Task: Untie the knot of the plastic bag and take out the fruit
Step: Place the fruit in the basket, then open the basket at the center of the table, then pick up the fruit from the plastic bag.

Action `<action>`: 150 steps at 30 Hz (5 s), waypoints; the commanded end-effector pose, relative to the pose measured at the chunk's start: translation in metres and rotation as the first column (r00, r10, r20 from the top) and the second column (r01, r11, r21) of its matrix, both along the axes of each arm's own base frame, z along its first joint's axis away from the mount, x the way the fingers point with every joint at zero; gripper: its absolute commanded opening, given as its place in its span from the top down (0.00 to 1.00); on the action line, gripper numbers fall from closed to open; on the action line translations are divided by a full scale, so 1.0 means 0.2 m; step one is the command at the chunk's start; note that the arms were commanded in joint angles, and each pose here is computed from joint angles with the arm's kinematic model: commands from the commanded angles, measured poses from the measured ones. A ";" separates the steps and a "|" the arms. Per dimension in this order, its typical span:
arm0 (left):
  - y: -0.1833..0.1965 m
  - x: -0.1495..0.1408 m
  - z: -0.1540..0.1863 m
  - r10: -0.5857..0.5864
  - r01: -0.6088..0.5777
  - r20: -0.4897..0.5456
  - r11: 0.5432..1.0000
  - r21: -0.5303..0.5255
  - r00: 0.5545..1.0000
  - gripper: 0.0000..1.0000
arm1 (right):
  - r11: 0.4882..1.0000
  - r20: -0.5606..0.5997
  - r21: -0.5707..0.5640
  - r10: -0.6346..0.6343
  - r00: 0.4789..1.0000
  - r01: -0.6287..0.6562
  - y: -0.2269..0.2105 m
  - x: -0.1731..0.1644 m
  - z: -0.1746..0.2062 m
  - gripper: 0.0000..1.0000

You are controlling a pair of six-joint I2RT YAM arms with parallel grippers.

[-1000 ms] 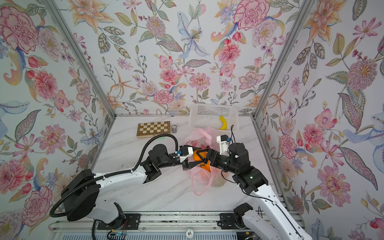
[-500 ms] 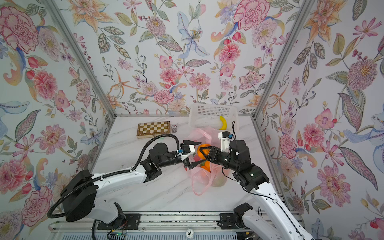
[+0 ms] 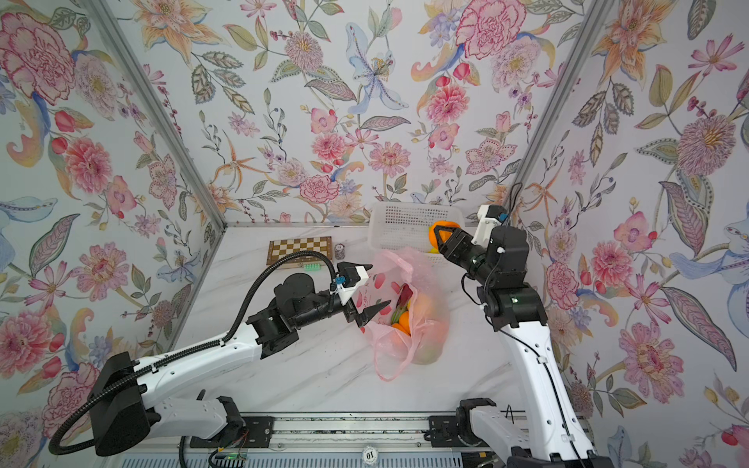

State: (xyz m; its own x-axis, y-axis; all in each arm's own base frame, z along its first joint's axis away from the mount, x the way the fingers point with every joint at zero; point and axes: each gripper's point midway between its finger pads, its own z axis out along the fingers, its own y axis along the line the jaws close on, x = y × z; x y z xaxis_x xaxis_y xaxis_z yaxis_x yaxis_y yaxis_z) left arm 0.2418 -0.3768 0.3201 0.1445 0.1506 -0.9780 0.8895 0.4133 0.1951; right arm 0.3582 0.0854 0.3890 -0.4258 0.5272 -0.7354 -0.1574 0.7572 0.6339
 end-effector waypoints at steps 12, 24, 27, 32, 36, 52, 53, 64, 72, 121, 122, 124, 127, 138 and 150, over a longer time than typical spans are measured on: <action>0.08 0.01 -0.17 0.098 -0.073 -0.164 0.985 0.156 0.982 0.01 | 0.940 -0.241 -0.320 -0.203 0.949 0.120 -0.28 0.91 -0.54 0.54; 0.05 0.05 -0.20 0.124 -0.085 -0.192 0.977 0.198 0.974 0.01 | 0.928 -0.361 -0.347 -0.269 0.893 0.139 -0.29 1.51 -1.21 0.52; 0.06 0.05 -0.21 0.134 -0.095 -0.194 0.975 0.199 0.972 0.01 | 0.926 -0.368 -0.352 -0.273 0.889 0.138 -0.27 1.60 -1.36 0.53; 0.07 0.06 -0.23 0.156 -0.114 -0.204 0.973 0.202 0.966 0.01 | 0.920 -0.354 -0.365 -0.279 0.893 0.143 -0.24 1.68 -1.51 0.49; 0.08 0.07 -0.25 0.167 -0.123 -0.207 0.970 0.208 0.964 0.01 | 0.917 -0.356 -0.373 -0.279 0.892 0.138 -0.21 1.69 -1.57 0.31; 0.08 0.16 -0.36 0.278 -0.227 -0.275 0.952 0.204 0.920 0.14 | 0.914 -0.247 -0.395 -0.203 0.948 0.093 -0.12 1.36 -0.75 0.01; 0.08 0.17 -0.37 0.286 -0.233 -0.285 0.951 0.205 0.915 0.17 | 0.917 -0.245 -0.391 -0.191 0.950 0.084 -0.10 1.30 -0.70 0.02; 0.03 0.22 -0.49 0.330 -0.265 -0.391 0.940 0.214 0.859 0.39 | 0.954 -0.099 -0.283 -0.132 0.986 0.099 -0.04 0.49 -0.37 0.01; -0.04 0.31 -0.64 0.395 -0.293 -0.406 0.911 0.291 0.824 0.47 | 0.977 -0.096 -0.179 -0.132 0.987 0.113 -0.02 -0.14 -0.43 0.03; -0.29 0.18 -0.87 0.252 -0.151 -0.527 0.962 0.227 0.811 0.31 | 0.868 -0.338 -0.480 -0.314 0.887 0.125 -0.08 -0.59 -1.30 0.88; -0.32 0.19 -0.85 0.245 -0.155 -0.529 0.965 0.210 0.812 0.31 | 0.873 -0.336 -0.469 -0.316 0.887 0.133 -0.09 -0.59 -1.30 0.88; -0.36 0.23 -0.82 0.230 -0.165 -0.517 0.972 0.170 0.824 0.29 | 0.879 -0.335 -0.449 -0.332 0.882 0.160 -0.11 -0.59 -1.28 0.90; -0.41 0.29 -0.83 0.239 -0.181 -0.487 0.970 0.164 0.840 0.27 | 0.878 -0.331 -0.418 -0.388 0.860 0.235 -0.18 -0.59 -1.25 0.94; -0.61 0.37 -0.87 0.089 -0.058 -0.434 0.995 0.086 0.897 0.05 | 0.916 -0.331 -0.321 -0.346 0.878 0.240 -0.18 -0.59 -1.19 0.94; -0.70 0.45 -1.05 0.127 -0.056 -0.468 0.985 0.162 0.875 0.16 | 0.929 -0.342 -0.294 -0.322 0.883 0.226 -0.15 -0.58 -1.18 0.93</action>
State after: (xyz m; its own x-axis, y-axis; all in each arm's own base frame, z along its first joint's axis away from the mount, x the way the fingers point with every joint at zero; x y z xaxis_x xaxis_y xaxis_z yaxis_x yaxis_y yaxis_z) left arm 0.3266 -0.5153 0.1206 -0.3487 0.2550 -0.9019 0.8441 0.5035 -0.1840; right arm 0.2407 0.0540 0.1496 -0.5711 0.4753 -0.6693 0.2929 0.8796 0.3747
